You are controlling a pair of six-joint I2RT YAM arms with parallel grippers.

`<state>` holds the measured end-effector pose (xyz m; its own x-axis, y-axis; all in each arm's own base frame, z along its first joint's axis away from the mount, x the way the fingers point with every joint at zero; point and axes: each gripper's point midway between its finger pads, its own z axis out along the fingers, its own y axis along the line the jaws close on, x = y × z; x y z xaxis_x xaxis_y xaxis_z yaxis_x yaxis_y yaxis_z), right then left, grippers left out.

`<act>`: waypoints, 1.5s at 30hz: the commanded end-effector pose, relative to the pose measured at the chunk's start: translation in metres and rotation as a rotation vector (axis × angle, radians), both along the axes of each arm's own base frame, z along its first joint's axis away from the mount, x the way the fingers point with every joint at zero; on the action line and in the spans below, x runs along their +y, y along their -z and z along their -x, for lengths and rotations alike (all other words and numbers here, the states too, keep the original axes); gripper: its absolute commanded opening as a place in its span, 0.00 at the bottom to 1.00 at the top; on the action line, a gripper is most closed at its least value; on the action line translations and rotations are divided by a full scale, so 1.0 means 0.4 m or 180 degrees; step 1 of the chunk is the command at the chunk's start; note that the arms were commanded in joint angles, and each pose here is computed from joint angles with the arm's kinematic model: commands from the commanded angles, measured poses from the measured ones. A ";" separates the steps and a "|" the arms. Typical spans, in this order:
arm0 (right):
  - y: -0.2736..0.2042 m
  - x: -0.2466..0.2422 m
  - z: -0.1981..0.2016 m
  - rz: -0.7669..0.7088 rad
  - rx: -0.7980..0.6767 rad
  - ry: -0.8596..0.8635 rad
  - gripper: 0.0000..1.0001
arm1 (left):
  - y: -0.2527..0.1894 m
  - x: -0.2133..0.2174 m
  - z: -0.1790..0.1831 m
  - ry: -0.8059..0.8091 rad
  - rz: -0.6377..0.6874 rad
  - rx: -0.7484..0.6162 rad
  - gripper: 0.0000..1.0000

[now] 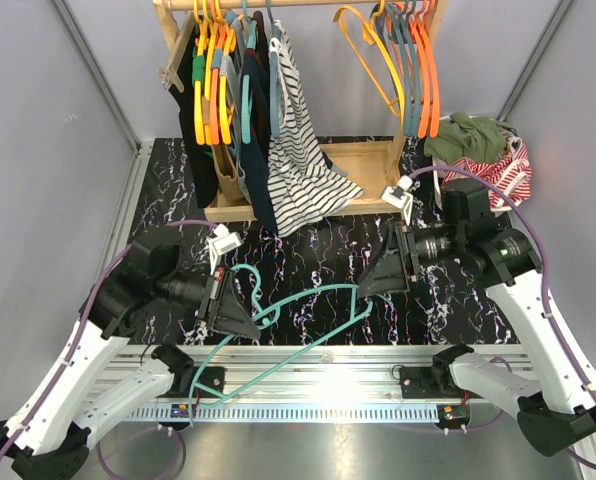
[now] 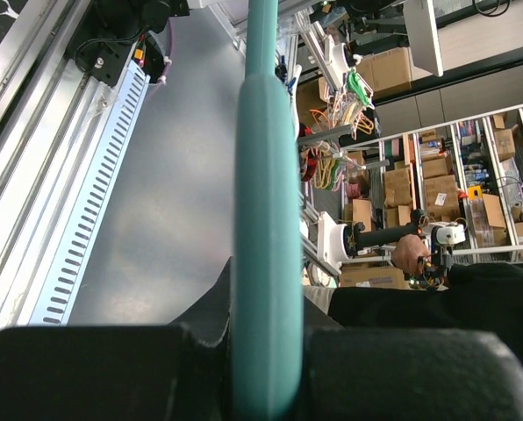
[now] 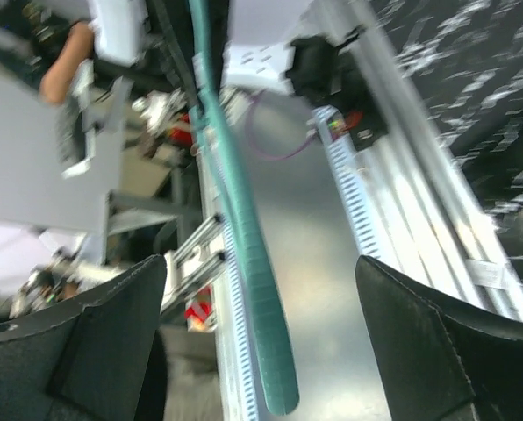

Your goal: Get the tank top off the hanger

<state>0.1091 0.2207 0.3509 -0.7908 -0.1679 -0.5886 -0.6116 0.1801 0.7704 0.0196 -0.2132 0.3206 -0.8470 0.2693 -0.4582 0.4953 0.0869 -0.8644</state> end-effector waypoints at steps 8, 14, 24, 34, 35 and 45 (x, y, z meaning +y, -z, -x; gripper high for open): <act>-0.015 0.022 0.134 -0.0360 0.0409 -0.0949 0.66 | -0.041 -0.008 0.002 0.0143 0.0199 -0.0036 0.00; 0.005 0.044 0.097 -0.0226 0.0379 -0.0835 0.28 | -0.041 -0.018 -0.007 0.0179 0.0184 0.0002 0.00; 0.021 0.030 0.044 0.0197 -0.0015 -0.0141 0.00 | 0.015 -0.007 -0.110 -0.0614 -0.0504 -0.0436 0.99; 0.011 -0.187 -0.125 0.1502 -0.0937 0.1938 0.00 | -0.020 0.302 -0.319 -0.3286 -0.1871 -0.1440 0.99; -0.002 -0.195 -0.130 0.1491 -0.1018 0.2005 0.00 | -0.023 0.323 -0.326 -0.3442 -0.1901 -0.1479 0.99; -0.314 -0.221 -0.275 0.0652 -0.2441 0.2908 0.00 | 0.016 0.288 -0.309 -0.3387 -0.1550 -0.1353 0.99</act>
